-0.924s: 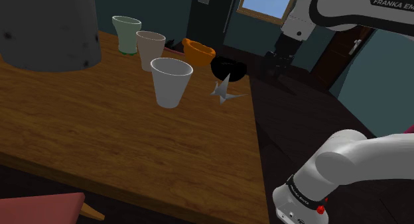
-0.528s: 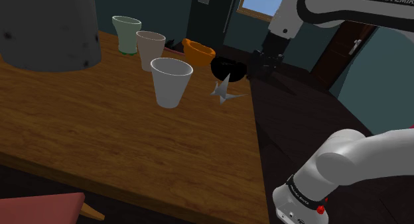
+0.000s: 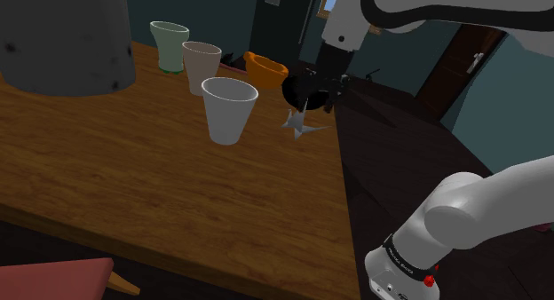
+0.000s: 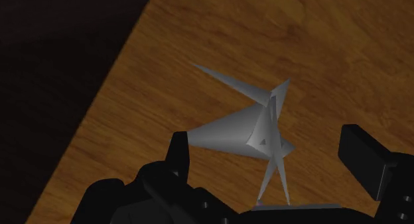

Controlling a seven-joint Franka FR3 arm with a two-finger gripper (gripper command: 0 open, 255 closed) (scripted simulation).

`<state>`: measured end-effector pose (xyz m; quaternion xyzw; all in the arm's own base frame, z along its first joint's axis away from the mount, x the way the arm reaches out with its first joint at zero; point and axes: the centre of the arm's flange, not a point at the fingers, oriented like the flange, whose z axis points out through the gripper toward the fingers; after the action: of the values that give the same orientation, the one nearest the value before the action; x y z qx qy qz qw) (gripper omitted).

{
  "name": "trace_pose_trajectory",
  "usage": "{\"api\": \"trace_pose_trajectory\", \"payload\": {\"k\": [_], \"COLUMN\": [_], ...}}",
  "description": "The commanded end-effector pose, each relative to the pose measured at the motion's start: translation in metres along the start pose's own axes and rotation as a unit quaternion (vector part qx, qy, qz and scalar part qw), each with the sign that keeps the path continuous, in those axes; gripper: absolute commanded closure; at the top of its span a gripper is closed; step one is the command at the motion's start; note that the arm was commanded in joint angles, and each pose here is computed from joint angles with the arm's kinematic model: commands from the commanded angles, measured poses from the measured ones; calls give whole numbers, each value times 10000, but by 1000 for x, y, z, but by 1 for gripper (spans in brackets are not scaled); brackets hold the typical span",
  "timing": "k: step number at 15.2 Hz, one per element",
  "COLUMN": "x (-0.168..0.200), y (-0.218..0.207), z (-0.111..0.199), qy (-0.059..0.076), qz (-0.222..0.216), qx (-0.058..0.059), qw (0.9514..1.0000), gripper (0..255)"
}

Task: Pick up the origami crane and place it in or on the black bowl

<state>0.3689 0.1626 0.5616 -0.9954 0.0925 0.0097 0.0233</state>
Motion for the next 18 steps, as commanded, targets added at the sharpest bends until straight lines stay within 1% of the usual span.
{"api": "trace_pose_trajectory", "payload": {"k": [1, 8, 15, 16, 18], "x": [3, 3, 3, 3, 3], "y": [-9, -9, -9, -9, -9], "z": [8, 42, 42, 42, 42], "qy": [-32, -32, -32, -32, -32], "qz": [41, 41, 41, 41, 41], "qx": [7, 7, 7, 7, 7], "qw": [10000, 10000, 10000, 10000, 10000], "gripper": [0, 0, 0, 255, 255]}}
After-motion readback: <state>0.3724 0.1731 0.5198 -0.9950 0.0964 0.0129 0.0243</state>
